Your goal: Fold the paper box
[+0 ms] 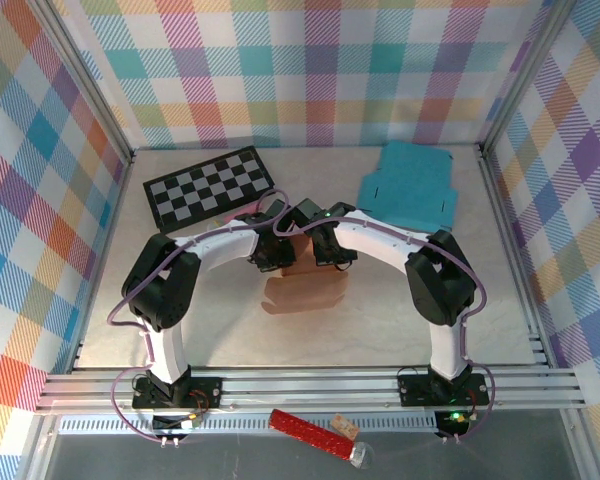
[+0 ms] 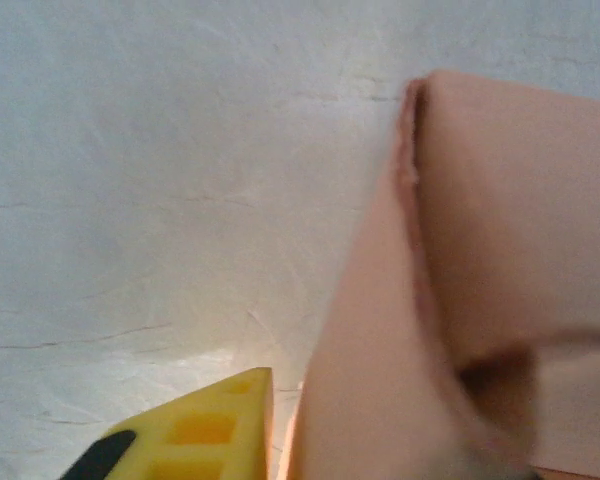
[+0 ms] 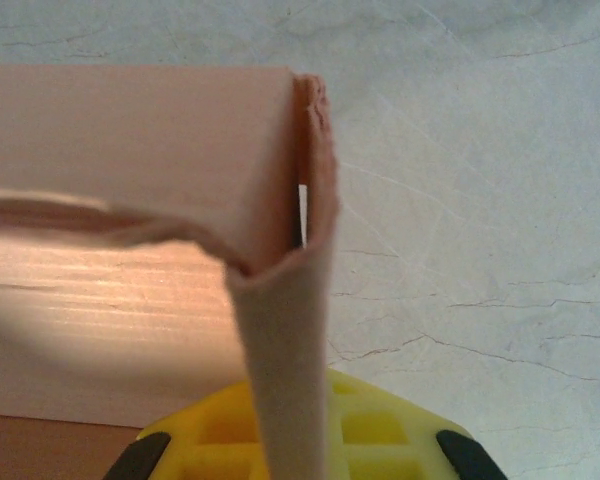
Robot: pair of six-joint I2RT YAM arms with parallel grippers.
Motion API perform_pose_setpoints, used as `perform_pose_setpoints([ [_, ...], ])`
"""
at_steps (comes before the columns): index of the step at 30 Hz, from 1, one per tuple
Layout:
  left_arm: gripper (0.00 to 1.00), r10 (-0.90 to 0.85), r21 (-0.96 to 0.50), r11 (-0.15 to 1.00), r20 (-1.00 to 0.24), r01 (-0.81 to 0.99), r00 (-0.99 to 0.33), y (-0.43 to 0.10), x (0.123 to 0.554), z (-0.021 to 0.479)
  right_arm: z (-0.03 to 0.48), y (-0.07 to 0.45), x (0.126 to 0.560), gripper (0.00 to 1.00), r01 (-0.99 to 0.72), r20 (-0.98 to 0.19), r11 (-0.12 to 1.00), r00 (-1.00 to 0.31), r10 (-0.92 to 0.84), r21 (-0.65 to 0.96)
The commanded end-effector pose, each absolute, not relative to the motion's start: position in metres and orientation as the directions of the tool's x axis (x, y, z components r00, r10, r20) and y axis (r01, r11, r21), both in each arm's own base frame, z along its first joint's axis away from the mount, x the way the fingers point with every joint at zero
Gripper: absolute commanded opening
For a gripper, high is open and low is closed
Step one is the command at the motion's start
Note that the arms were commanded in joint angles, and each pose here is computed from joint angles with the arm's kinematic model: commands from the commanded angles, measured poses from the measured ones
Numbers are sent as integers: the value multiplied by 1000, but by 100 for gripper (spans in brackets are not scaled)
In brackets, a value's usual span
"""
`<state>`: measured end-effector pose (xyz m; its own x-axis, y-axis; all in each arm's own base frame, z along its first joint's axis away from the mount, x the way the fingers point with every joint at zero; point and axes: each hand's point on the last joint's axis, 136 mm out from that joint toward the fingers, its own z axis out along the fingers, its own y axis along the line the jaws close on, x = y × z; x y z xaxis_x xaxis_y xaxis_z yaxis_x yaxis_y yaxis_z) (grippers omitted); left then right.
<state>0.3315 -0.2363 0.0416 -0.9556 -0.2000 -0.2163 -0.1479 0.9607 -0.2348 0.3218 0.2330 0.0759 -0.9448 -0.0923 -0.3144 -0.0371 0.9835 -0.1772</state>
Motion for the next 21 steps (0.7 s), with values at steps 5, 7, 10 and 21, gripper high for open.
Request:
perform_pose_setpoints([
  [5,37,-152,-259,964,-330,-65,-932,-245,334,83,79,224,320,0,-23,-320,977,-943,-92,-213],
  [7,38,-138,-256,965,-326,-54,-935,-246,337,84,79,224,320,0,-25,-318,977,-944,-93,-213],
  [10,38,-140,-270,962,-323,-51,-936,-246,341,82,79,224,320,0,-26,-316,977,-944,-94,-213],
  [21,33,-112,-255,967,-363,-17,-925,-246,358,85,77,224,318,0,-28,-307,977,-947,-93,-209],
])
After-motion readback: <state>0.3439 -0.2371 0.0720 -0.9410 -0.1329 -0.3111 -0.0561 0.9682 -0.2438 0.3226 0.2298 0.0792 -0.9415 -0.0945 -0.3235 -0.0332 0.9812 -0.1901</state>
